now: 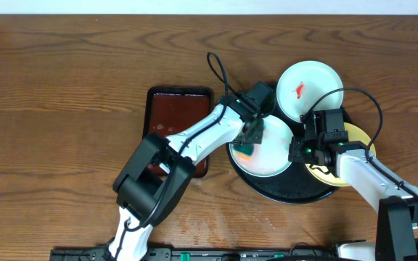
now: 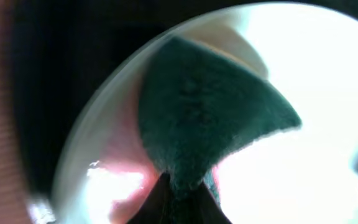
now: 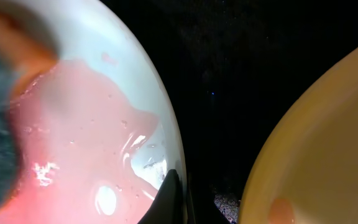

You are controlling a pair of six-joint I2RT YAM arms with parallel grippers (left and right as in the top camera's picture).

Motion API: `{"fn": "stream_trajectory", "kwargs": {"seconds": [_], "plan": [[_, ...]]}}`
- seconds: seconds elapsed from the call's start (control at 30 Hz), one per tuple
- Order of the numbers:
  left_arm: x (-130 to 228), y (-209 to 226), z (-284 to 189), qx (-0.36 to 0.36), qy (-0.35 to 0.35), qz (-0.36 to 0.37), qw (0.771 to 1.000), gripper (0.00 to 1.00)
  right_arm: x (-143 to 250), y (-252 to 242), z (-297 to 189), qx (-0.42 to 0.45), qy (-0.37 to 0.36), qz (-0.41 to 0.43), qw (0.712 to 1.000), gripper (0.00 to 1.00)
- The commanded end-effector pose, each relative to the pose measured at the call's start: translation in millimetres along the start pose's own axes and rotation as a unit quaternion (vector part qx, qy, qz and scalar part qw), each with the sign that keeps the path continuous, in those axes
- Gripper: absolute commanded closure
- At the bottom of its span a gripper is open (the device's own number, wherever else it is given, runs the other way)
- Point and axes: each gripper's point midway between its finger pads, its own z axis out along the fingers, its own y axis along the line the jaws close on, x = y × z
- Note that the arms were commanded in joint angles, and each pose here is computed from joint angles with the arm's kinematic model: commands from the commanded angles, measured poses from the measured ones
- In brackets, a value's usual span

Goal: Clean dirty plates on tray and stack at the side
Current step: 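Scrub the lower pale green plate with the sponge in the left gripper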

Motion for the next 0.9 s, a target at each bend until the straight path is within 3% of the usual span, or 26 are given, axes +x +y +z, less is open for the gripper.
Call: {"fn": "stream_trajectory", "kwargs": {"seconds": [0.0,0.13,0.27,0.47,0.7,0.87], "plan": [[32,-49,30,0.129,0.09,0.004,0.988,0.93,12,-6,5,0.016,0.019,-0.002,1.0,0.99],[56,-76,37,0.165,0.123,0.027,0.978,0.93,12,-6,5,0.016,0.019,-0.002,1.0,0.99],[80,-96,37,0.173,0.13,0.099,0.971,0.92,13,-6,5,0.017,0.021,-0.002,1.0,0.99],[77,-83,36,0.161,0.14,0.081,0.974,0.93,15,-7,5,0.018,0.025,-0.001,1.0,0.99],[44,6,35,0.013,0.112,-0.008,0.994,0.92,15,-7,5,0.018,0.026,-0.001,1.0,0.99],[15,66,12,-0.119,0.058,-0.022,0.991,0.92,15,-7,5,0.018,0.026,-0.001,1.0,0.99]]}}
